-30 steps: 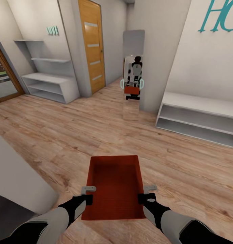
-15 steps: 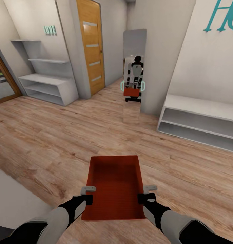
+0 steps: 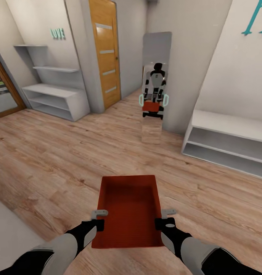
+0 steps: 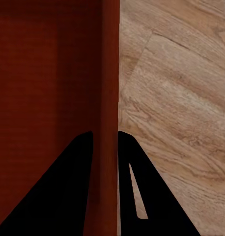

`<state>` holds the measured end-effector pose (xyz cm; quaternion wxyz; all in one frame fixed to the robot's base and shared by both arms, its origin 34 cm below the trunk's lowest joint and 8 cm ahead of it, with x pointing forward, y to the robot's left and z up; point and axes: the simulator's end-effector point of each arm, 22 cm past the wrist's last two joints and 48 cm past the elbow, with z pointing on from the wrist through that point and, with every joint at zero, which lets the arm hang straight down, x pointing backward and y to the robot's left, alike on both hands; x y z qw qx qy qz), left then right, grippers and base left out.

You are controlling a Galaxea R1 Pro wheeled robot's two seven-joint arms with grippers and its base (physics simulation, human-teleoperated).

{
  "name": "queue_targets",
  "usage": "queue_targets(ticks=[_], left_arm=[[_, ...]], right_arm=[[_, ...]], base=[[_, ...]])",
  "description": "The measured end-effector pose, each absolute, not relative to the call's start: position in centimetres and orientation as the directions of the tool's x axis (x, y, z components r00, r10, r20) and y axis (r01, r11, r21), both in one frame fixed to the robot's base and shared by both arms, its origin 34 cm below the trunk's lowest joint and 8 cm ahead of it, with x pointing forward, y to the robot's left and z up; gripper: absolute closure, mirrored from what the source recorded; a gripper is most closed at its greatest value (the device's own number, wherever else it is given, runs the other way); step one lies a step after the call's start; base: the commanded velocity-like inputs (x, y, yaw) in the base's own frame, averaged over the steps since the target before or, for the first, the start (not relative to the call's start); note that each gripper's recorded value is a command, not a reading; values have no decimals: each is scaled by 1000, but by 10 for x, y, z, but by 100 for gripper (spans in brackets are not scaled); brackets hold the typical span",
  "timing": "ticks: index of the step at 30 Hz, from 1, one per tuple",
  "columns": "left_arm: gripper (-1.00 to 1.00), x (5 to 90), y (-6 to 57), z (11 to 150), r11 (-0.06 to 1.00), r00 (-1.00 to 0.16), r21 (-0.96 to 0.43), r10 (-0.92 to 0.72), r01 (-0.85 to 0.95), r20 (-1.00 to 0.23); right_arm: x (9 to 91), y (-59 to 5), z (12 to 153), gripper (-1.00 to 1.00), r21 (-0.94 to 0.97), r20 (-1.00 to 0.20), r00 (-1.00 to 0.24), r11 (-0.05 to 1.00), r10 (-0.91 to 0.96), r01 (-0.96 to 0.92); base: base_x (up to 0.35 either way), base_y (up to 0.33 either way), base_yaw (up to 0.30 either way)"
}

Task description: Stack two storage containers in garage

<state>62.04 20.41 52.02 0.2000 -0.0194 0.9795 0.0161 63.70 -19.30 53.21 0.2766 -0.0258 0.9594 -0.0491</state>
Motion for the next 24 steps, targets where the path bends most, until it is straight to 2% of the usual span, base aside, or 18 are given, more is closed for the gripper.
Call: queue_targets(ticks=[11,24], left_arm=[[100,620,204,520,999,-919,24,-32,-45,-393],[100,621,204,520,999,-919,23,-32,-45,-393]], right_arm=[[637,-193,532,100,-109,-528,-845,994,-77,-23],[637,-193,532,100,-109,-529,-845,994,-77,-22]], base=[[323,0,259],[323,0,16]])
